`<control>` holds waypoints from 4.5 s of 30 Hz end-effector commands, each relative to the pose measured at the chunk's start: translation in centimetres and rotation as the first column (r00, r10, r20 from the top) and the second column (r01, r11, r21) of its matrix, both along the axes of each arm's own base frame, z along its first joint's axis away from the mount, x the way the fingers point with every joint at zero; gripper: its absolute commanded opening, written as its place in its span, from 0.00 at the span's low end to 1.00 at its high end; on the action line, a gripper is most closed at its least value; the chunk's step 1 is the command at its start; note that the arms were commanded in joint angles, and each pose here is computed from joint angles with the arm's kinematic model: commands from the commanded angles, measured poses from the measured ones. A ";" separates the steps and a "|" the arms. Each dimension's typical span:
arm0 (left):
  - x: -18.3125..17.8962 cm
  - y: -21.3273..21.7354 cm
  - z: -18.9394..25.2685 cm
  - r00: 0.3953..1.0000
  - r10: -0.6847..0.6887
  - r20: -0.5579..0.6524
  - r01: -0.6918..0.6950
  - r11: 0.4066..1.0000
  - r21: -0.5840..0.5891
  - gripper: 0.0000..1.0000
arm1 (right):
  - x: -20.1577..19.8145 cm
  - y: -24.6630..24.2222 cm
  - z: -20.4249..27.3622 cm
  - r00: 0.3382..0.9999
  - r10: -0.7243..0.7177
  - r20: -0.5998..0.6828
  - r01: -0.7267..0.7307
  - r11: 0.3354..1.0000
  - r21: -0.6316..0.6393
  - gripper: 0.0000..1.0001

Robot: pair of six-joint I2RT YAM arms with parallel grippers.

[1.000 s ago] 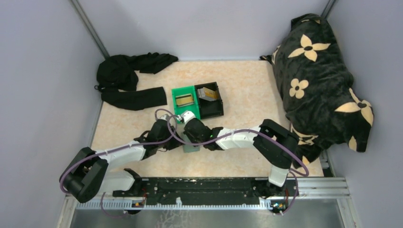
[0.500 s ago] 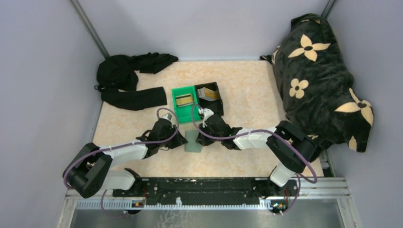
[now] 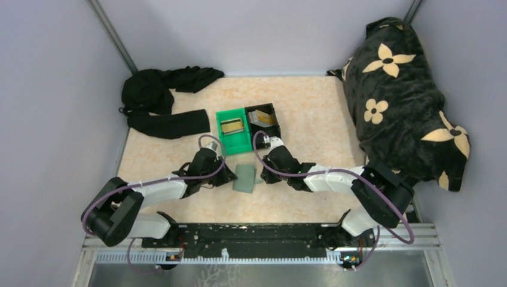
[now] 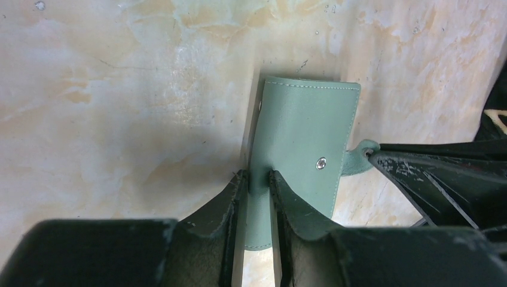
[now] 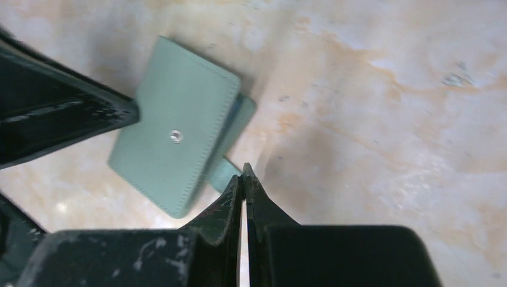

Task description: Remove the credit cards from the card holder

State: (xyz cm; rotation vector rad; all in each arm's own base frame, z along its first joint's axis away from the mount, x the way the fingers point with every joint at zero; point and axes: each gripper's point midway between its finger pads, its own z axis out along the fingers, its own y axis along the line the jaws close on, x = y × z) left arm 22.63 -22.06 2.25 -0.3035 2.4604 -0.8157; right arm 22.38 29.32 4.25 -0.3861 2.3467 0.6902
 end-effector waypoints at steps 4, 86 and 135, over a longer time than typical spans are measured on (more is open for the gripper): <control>0.0 0.8 0.0 1.000 0.019 -0.019 -0.019 0.999 0.041 0.30 | 1.5 -4.1 0.6 0.991 -0.107 0.086 0.121 0.977 -0.173 0.27; 2.1 6.9 11.2 0.918 0.226 0.327 -0.260 0.963 0.067 0.56 | -1.4 12.3 5.1 0.943 0.305 0.133 -0.304 0.952 -0.027 0.00; -3.5 8.6 -1.9 0.979 0.201 -0.040 -0.181 0.940 0.290 0.52 | 0.6 10.8 4.0 0.964 0.243 0.110 -0.250 0.967 0.054 0.02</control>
